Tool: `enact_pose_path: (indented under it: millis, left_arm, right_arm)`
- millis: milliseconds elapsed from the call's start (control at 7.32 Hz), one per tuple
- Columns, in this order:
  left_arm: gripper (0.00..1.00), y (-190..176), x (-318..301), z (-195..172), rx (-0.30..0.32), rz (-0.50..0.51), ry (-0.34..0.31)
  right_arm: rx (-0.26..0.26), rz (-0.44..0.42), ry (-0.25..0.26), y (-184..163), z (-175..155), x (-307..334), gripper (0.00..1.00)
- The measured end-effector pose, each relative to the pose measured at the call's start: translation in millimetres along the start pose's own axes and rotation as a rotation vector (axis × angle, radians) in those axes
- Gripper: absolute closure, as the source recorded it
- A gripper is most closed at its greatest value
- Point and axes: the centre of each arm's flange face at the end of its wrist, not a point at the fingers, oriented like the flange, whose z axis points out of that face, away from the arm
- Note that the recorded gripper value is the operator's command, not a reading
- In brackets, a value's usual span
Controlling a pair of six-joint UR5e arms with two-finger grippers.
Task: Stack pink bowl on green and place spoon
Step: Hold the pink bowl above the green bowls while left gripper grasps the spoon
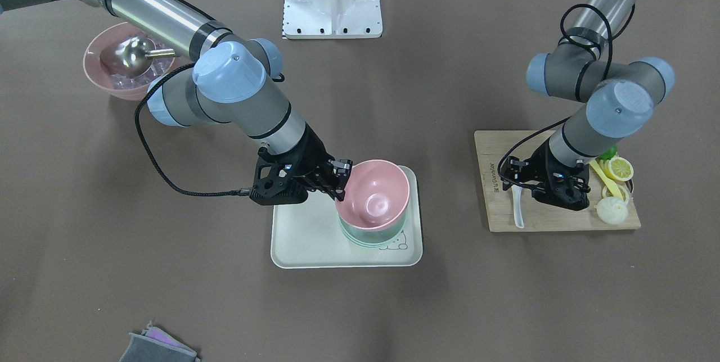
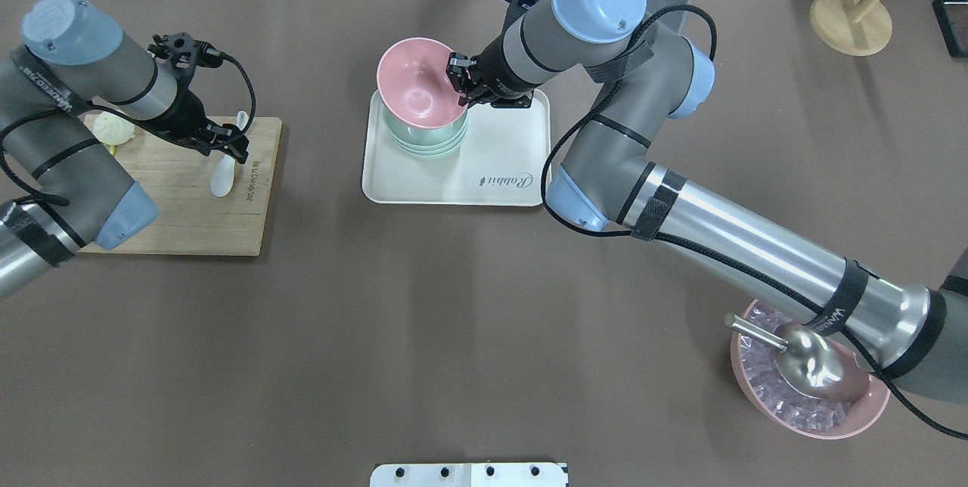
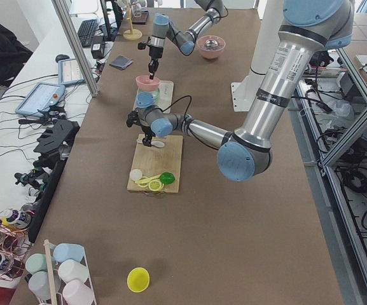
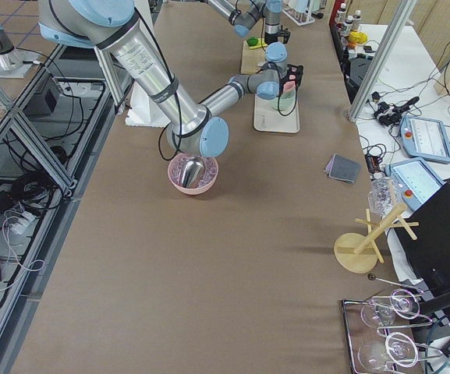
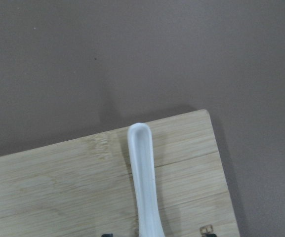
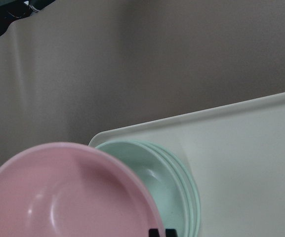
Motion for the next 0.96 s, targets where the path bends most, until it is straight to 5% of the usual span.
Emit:
enact_pose_path:
  millis: [683, 956]
  left_arm:
    - [0.32, 5.3, 3.8, 6.6, -0.012, -0.003, 0.001]
    - [0.81, 7.9, 7.7, 10.4, -0.019, 0.002, 0.003]
  right_arm:
    - [0.0, -0.001, 0.0, 0.2, 0.0, -0.1, 1.0]
    - [0.0, -0.001, 0.0, 0.1, -0.1, -0.1, 1.0]
